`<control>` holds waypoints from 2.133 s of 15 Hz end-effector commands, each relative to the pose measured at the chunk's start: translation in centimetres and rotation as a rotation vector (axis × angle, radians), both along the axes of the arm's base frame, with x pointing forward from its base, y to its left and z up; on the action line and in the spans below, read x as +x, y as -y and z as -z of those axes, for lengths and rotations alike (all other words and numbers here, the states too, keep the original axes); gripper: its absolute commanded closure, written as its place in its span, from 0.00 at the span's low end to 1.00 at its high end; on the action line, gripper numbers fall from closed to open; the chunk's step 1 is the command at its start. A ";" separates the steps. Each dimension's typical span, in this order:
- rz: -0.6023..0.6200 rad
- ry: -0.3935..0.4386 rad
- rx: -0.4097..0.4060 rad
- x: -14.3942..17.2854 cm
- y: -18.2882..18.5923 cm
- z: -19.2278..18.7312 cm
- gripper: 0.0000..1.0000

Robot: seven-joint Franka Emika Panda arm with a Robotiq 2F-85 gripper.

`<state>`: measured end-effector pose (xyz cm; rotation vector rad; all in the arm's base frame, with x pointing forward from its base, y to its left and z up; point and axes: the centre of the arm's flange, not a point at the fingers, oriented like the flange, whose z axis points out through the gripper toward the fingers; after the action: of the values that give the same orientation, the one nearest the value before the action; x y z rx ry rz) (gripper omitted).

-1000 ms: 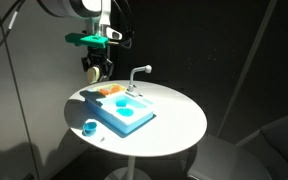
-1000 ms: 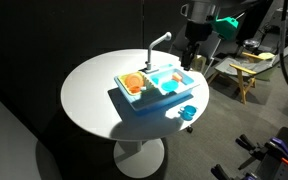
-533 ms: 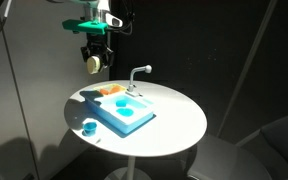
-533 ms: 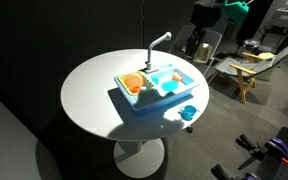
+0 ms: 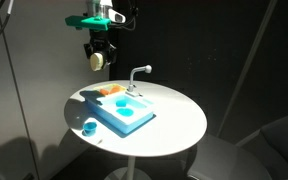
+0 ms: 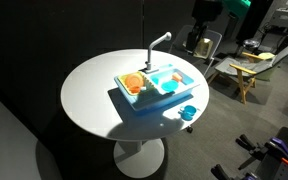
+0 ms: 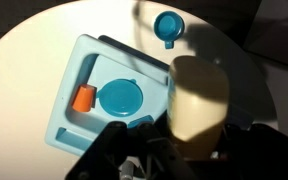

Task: Remove the bottle from the sink and put it on the dish rack

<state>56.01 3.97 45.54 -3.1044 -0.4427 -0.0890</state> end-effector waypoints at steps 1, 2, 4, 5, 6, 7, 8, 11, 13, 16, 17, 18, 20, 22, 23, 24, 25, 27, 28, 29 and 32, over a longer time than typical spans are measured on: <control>0.003 0.000 0.000 0.1 0.2 0.0 0.79; 0.005 0.000 0.000 0.2 0.3 0.1 0.79; 0.006 -0.001 0.000 0.3 0.3 0.1 0.79; 0.006 -0.002 0.000 0.3 0.3 0.2 0.79; 0.006 -0.001 0.000 0.3 0.3 0.2 0.79; 0.006 -0.001 0.000 0.3 0.3 0.1 0.79; 0.006 0.000 0.000 0.3 0.3 0.1 0.79; 0.006 0.000 0.000 0.4 0.3 0.1 0.79; 0.006 0.000 0.000 0.4 0.3 0.1 0.79; 0.006 0.000 0.000 0.4 0.3 0.1 0.79; 0.006 0.000 0.000 0.4 0.3 0.1 0.79; 0.006 0.000 0.000 0.4 0.3 0.1 0.79; 0.006 0.000 0.000 0.4 0.3 0.1 0.79; 0.006 0.000 0.000 0.4 0.3 0.1 0.79; 0.006 0.000 0.000 0.4 0.3 0.1 0.79; 0.006 0.000 0.000 0.4 0.3 0.1 0.79; 0.006 0.000 0.000 0.4 0.3 0.1 0.79; 0.006 0.000 0.000 0.4 0.3 0.1 0.79; 0.006 0.000 0.000 0.4 0.3 0.1 0.95; 0.009 0.001 0.001 0.4 0.3 0.0 0.95; 0.017 0.006 0.007 0.0 -0.2 -0.7 0.95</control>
<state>56.38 3.71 45.38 -3.1051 -0.4350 -0.0871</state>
